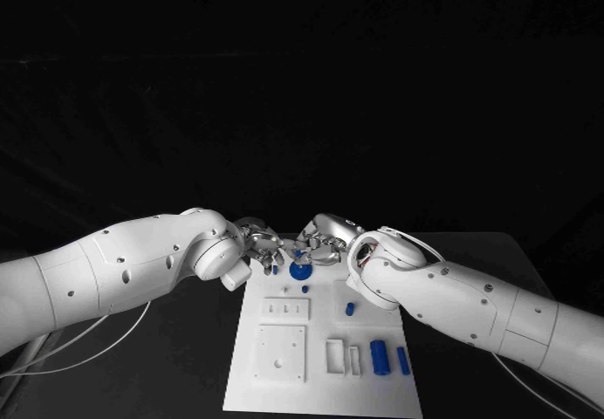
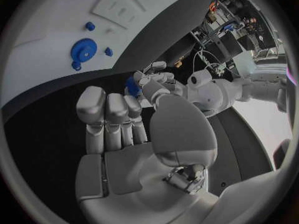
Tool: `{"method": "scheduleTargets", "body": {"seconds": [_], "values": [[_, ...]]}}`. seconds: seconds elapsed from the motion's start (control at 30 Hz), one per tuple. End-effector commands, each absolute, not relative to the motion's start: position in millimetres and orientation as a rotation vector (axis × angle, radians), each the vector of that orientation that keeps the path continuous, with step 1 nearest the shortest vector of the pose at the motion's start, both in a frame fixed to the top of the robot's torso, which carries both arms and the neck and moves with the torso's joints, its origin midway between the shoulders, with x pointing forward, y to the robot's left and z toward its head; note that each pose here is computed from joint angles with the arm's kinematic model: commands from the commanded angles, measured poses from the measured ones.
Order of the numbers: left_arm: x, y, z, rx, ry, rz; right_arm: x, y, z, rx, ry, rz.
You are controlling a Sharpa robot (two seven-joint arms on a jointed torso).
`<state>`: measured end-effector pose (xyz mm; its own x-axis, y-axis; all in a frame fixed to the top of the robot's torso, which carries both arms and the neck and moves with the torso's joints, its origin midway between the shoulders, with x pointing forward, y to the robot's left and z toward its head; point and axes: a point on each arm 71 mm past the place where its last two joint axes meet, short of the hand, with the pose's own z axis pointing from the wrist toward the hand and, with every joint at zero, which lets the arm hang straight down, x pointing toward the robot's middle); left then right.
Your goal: Assemble the parts on the task board
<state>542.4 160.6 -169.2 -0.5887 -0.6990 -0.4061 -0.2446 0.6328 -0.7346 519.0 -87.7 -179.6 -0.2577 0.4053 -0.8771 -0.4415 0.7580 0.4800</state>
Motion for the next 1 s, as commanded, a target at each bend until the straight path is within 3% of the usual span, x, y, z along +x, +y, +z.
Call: {"method": "scheduleTargets", "body": {"seconds": [0.03, 1.0], "values": [[541.4, 156.5, -168.4, -0.699, 2.167, -0.823, 518.1, -85.2, -180.1, -0.046, 1.656, 0.799], [540.7, 151.1, -168.7, -0.671, 2.186, -0.829, 517.6, -81.4, -185.7, -0.059, 1.683, 0.787]]}}
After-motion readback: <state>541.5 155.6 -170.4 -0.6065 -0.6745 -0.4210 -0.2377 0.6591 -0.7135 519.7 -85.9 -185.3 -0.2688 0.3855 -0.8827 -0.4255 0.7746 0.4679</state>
